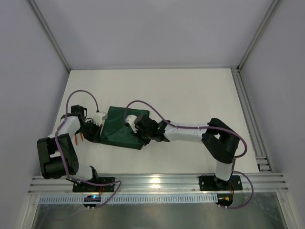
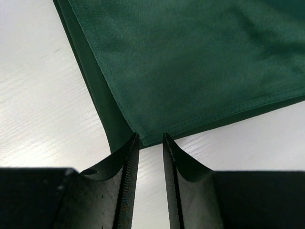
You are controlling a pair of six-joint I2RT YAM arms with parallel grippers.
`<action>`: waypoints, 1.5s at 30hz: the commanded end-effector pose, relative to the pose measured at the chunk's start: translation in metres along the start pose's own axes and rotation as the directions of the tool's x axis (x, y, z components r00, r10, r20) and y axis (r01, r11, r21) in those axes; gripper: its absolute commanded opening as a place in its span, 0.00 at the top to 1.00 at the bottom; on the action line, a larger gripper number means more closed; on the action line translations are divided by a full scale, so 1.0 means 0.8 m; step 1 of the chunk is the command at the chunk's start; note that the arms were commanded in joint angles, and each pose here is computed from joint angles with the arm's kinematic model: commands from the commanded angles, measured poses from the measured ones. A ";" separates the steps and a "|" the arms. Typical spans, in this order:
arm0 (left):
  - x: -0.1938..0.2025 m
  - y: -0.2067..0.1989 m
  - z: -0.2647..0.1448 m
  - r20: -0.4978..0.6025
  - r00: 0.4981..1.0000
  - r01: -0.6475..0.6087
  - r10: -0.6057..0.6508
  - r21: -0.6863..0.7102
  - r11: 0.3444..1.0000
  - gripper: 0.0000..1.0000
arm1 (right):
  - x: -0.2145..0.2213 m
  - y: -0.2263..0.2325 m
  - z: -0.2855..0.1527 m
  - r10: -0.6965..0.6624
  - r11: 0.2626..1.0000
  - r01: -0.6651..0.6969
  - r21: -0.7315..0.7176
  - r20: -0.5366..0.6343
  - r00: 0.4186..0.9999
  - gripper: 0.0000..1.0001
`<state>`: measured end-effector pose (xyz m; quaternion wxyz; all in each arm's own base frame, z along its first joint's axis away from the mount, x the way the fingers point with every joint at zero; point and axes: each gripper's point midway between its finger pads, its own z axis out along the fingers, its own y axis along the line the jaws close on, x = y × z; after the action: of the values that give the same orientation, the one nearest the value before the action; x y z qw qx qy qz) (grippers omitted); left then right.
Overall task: Fold the napkin into a case and place the utensils inside
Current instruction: Smooth out the upper triangle-folded napkin at the center of the board.
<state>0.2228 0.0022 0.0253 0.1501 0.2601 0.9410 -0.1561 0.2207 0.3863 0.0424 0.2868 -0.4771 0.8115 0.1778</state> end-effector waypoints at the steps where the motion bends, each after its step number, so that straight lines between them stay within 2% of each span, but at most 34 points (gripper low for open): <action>1: -0.003 -0.001 -0.004 0.016 1.000 -0.024 0.024 -0.010 1.000 0.95 | -0.032 0.000 -0.002 -0.072 0.997 0.072 0.000 0.056 0.996 0.69; 12: -0.005 0.001 -0.005 0.017 1.000 -0.024 0.024 -0.017 1.000 0.96 | 0.004 0.014 0.027 -0.092 0.993 0.087 -0.078 -0.053 0.994 0.69; 28: -0.004 0.002 -0.006 0.014 1.000 -0.018 0.019 -0.019 1.000 0.96 | -0.010 0.023 -0.003 -0.161 0.982 0.161 -0.100 0.010 0.987 0.69; 36: -0.004 0.002 -0.006 0.013 1.000 -0.023 0.023 -0.019 1.000 0.96 | 0.007 0.022 0.006 -0.170 0.981 0.166 -0.096 -0.033 0.985 0.69; 38: -0.005 0.002 -0.006 0.014 1.000 -0.021 0.022 -0.018 1.000 0.96 | 0.011 0.018 0.011 -0.170 0.983 0.166 -0.083 -0.048 0.984 0.72; 39: -0.004 0.001 -0.006 0.011 1.000 -0.018 0.018 -0.016 1.000 0.96 | 0.012 0.015 0.013 -0.169 0.984 0.165 -0.069 -0.055 0.984 0.78; 40: -0.004 0.001 -0.005 0.013 1.000 -0.020 0.020 -0.015 1.000 0.96 | 0.014 0.014 0.015 -0.170 0.984 0.166 -0.064 -0.060 0.984 0.78; 41: -0.004 0.000 -0.006 0.014 1.000 -0.022 0.022 -0.014 1.000 0.96 | 0.016 0.011 0.017 -0.166 0.985 0.162 -0.056 -0.068 0.984 0.85; 45: -0.003 0.000 -0.006 0.011 1.000 -0.025 0.025 -0.013 1.000 0.96 | 0.016 0.008 0.017 -0.159 0.987 0.156 -0.040 -0.068 0.985 0.95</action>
<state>0.2223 0.0034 0.0249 0.1479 0.2617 0.9414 -0.1532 0.2101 0.3889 0.0232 0.2538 -0.5539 0.7756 0.1649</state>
